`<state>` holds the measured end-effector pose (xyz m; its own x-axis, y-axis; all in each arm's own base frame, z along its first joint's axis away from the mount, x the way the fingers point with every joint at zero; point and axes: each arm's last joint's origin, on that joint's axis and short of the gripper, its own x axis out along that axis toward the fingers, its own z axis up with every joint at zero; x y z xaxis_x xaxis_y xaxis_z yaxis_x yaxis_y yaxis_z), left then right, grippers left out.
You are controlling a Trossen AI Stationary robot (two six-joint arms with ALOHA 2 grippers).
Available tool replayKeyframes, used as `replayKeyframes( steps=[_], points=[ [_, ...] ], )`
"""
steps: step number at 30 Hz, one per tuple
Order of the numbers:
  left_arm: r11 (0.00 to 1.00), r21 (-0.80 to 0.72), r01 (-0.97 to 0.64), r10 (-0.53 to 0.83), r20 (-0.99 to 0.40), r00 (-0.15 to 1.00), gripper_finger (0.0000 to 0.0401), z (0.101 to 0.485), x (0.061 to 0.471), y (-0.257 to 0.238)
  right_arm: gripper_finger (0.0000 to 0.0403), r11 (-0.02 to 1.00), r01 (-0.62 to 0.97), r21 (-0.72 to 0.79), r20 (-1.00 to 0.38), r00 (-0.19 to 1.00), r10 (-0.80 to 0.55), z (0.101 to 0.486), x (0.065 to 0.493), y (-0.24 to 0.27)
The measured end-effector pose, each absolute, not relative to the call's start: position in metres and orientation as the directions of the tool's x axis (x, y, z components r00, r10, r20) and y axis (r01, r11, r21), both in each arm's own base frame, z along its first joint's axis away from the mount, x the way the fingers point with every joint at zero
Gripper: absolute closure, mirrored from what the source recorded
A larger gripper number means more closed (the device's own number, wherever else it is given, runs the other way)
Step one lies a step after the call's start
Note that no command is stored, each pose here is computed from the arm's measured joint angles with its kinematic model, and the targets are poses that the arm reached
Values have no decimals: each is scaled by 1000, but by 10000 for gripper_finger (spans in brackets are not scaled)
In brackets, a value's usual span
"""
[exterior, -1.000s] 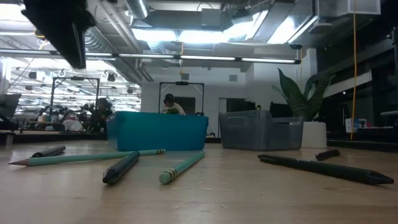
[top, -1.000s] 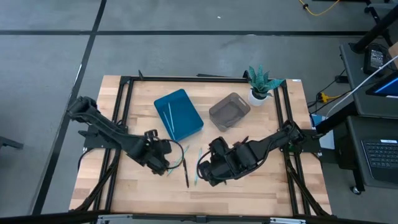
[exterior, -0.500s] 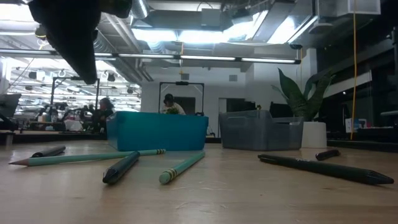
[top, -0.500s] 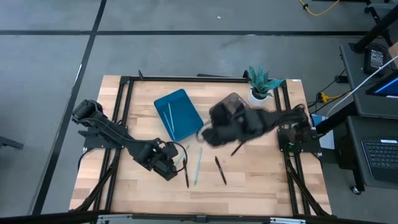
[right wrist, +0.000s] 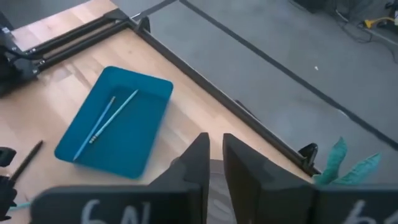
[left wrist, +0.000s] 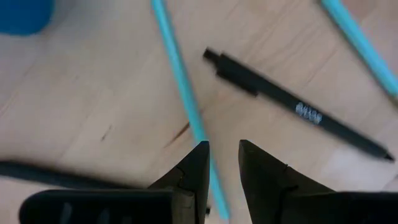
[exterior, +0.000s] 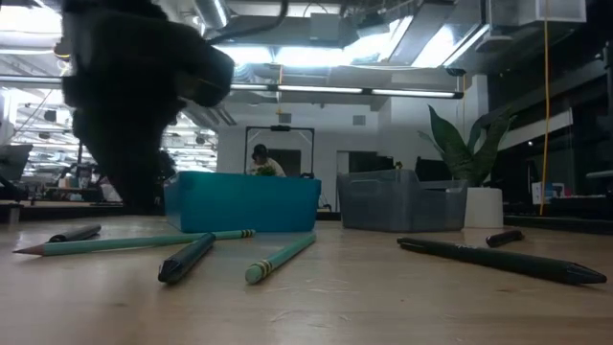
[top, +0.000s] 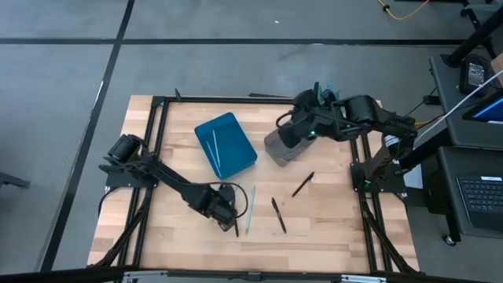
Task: Sort pens & pencils
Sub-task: Put the left light blue pencil into the blue bin
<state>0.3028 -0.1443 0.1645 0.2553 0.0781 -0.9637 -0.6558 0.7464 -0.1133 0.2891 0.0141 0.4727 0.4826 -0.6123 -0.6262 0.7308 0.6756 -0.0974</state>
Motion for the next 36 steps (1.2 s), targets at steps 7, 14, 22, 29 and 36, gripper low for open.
replayKeyframes(
  steps=[7, 14, 22, 29, 36],
  points=[
    [702, -138, -699, 81, -959, 271, 321, 165, 311, -131, 355, 702, 696, -149, -632, 479, -609, 473, 289, 11],
    [689, -133, -713, 87, -961, 263, 321, 165, 312, -127, 355, 721, 668, -185, -634, 479, -607, 472, 290, 11],
    [674, -104, -731, 87, -972, 218, 321, 157, 311, -127, 355, 723, 663, -192, -634, 479, -607, 472, 290, 11],
    [675, -99, -731, 74, -977, 201, 321, 152, 312, -128, 355, 728, 654, -205, -633, 478, -609, 472, 290, 11],
    [678, -94, -729, 64, -981, 186, 321, 146, 314, -129, 355, 727, 654, -206, -633, 478, -609, 472, 290, 11]
  ],
)
